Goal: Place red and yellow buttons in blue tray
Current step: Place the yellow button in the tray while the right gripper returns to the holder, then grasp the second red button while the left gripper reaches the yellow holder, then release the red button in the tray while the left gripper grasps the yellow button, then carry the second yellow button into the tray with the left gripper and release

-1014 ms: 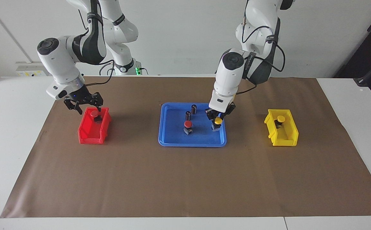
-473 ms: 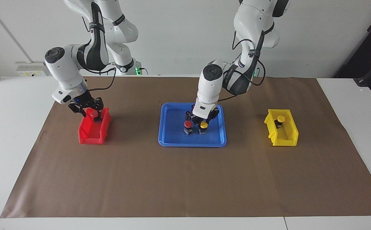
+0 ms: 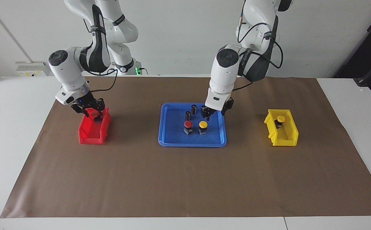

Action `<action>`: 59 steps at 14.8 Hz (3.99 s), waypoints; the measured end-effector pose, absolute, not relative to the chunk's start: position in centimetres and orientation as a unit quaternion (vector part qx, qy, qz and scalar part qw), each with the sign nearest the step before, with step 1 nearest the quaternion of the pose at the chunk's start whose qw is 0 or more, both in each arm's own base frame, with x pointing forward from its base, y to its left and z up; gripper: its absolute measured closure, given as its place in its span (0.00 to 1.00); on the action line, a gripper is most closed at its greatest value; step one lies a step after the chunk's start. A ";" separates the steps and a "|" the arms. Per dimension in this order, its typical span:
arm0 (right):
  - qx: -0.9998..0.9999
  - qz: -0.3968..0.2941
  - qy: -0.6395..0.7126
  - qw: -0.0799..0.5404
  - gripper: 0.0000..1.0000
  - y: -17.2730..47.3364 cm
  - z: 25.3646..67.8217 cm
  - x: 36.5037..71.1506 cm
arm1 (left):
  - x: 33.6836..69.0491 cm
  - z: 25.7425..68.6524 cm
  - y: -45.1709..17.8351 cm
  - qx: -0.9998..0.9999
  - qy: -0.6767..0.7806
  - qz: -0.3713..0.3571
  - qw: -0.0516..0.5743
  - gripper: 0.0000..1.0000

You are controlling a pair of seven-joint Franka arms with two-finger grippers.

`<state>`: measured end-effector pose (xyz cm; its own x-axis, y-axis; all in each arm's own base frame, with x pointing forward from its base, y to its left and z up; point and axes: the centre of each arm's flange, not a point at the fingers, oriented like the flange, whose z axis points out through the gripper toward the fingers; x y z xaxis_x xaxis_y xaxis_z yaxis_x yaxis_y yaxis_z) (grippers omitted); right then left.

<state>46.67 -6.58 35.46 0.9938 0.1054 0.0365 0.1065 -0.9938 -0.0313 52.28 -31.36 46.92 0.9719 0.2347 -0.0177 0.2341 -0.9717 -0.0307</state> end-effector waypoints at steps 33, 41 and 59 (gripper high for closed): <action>-0.997 -0.025 0.064 0.037 0.59 29.6 39.0 55.4 | 52.9 37.2 -0.4 -0.999 0.008 0.036 0.000 0.35; -0.997 -0.019 0.061 0.030 0.59 29.6 35.6 54.1 | 52.4 36.6 -0.4 -0.999 -0.008 0.037 0.001 0.59; -0.993 0.032 0.108 0.032 0.00 2.2 60.0 55.8 | 50.2 41.9 -30.9 -0.996 -0.086 -0.002 0.002 0.59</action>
<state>55.77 2.19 60.02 0.9748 -0.2118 -0.0705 -0.2159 -0.9748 -0.0557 50.15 -30.87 41.93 0.9851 0.1722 0.0036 0.1722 -0.9851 -0.0045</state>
